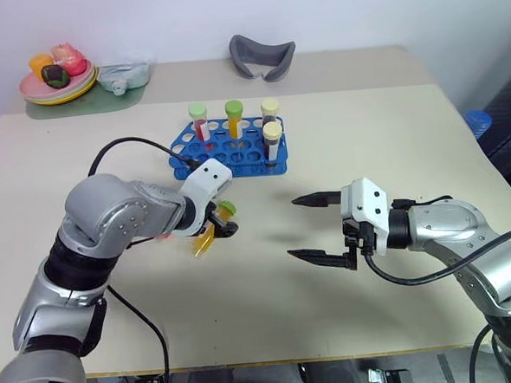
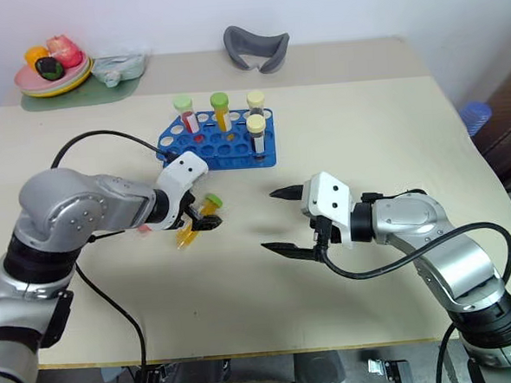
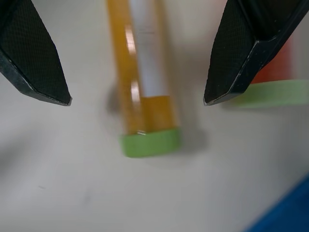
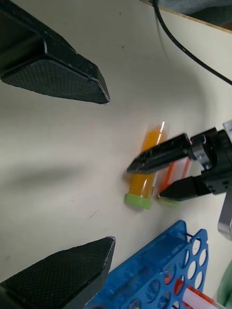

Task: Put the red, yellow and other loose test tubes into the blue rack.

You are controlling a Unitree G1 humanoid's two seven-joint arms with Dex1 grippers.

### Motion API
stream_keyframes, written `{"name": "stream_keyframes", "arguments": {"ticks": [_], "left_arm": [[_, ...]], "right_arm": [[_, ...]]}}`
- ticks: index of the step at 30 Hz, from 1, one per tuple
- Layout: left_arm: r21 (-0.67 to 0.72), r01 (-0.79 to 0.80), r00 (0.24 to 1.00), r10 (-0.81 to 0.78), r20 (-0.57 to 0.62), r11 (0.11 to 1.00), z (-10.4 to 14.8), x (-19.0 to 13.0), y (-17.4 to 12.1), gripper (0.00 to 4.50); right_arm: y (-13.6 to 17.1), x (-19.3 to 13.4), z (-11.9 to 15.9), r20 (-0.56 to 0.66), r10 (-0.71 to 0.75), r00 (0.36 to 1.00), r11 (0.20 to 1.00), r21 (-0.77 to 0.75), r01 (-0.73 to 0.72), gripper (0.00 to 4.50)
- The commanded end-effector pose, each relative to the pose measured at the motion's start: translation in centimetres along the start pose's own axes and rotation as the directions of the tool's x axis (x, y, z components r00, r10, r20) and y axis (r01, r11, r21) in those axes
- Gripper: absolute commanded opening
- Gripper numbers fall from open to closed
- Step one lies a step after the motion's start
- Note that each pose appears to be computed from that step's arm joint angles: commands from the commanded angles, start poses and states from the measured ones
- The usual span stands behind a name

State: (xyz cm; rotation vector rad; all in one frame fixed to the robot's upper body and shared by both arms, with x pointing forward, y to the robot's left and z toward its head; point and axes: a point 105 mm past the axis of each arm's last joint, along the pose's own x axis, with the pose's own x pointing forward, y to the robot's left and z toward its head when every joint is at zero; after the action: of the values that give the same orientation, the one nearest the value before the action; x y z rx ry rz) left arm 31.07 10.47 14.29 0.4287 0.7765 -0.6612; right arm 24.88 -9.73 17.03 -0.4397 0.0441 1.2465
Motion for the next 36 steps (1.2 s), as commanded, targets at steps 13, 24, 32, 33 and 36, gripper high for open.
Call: {"name": "stream_keyframes", "arguments": {"ticks": [13,24,32,33,36], "left_arm": [[-0.131,0.003,0.99,-0.021,-0.136,0.991,-0.6,1.2,0.9,4.5],[-0.04,-0.012,0.983,0.005,-0.183,0.999,-1.0,1.0,0.5,3.26],[-0.023,-0.037,0.984,0.032,-0.174,0.999,-0.9,0.8,0.7,2.83],[-0.023,-0.038,0.984,0.034,-0.173,0.999,-0.9,0.8,0.7,2.83],[-0.024,-0.036,0.985,0.031,-0.17,0.999,-0.8,0.8,0.7,2.83]], "right_arm": [[0.3,0.7,1.6,0.048,0.013,0.999,0.999,-0.053,-0.01,4.47],[0.6,1.1,1.6,0.06,0.014,0.998,0.999,-0.048,-0.011,4.5],[0.7,1.1,1.6,0.061,0.018,0.998,0.999,-0.05,-0.015,4.5],[0.7,1.1,1.5,0.061,0.019,0.998,0.999,-0.051,-0.016,4.5],[0.7,1.2,1.5,0.06,0.022,0.998,0.998,-0.054,-0.019,4.5]]}}
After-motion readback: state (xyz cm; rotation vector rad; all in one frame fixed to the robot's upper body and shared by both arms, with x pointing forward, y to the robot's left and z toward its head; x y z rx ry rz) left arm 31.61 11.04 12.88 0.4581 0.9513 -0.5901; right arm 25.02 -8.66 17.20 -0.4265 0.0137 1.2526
